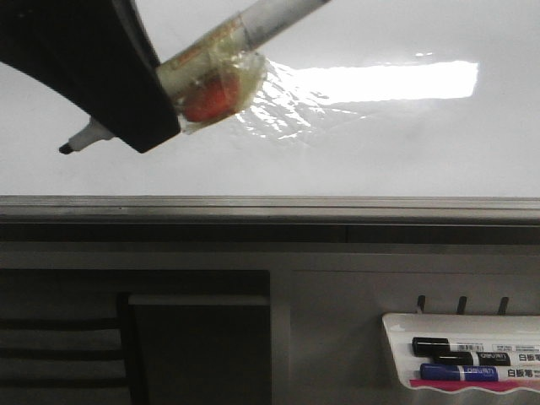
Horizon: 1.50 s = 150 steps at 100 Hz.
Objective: Write number 7 on whiteboard
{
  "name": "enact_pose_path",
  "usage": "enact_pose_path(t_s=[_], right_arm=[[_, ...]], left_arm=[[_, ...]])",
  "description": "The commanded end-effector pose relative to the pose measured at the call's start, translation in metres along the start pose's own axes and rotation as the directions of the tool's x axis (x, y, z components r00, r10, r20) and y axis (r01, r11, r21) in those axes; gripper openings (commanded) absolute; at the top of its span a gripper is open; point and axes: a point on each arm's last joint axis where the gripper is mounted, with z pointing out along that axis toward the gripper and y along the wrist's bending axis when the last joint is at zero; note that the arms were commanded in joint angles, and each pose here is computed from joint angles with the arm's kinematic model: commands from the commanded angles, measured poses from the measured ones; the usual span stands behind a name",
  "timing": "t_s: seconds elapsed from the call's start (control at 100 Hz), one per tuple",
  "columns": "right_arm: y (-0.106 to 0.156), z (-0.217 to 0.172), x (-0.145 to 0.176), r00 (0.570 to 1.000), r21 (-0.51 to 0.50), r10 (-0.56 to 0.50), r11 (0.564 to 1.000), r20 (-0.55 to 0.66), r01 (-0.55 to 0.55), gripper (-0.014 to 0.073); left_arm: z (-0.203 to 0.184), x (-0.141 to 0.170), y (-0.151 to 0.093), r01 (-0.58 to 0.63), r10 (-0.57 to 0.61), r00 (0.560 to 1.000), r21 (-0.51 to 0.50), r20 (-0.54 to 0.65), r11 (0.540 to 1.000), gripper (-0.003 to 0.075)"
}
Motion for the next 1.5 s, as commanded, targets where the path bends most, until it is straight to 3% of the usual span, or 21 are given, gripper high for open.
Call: enact_pose_path(t_s=[0.0,0.36,0.6,0.84,1.32,1.49], right_arm=[[0.006,0.001,-0.022,0.99,-0.019,-0.107,0.994,0.09,0.109,0.0458],[0.021,0.054,-0.06,0.948,-0.177,-0.309,0.931,0.081,0.318,0.0458],[0.02,0.074,-0.066,0.941,-0.187,-0.322,0.923,0.108,0.337,0.0452],[0.022,0.073,-0.067,0.933,-0.194,-0.336,0.914,0.128,0.356,0.0305],[0.02,0.073,-0.066,0.929,-0.185,-0.353,0.911,0.115,0.369,0.0279],[0.02,0.074,-0.066,0.928,-0.184,-0.356,0.91,0.112,0.371,0.014]], left_arm=[[-0.014,-0.014,-0.003,-0.035,0.039,0.995,-0.047,0.092,0.998,-0.002],[-0.014,-0.015,-0.004,-0.055,0.06,0.994,-0.052,0.093,0.997,-0.002],[-0.014,-0.015,-0.003,-0.066,0.071,0.993,-0.057,0.097,0.996,-0.002],[-0.014,-0.016,-0.003,-0.068,0.074,0.992,-0.062,0.099,0.996,-0.002],[-0.014,-0.017,-0.002,-0.067,0.075,0.991,-0.073,0.111,0.995,-0.002],[-0.015,-0.018,-0.001,-0.066,0.075,0.99,-0.079,0.118,0.995,-0.002]])
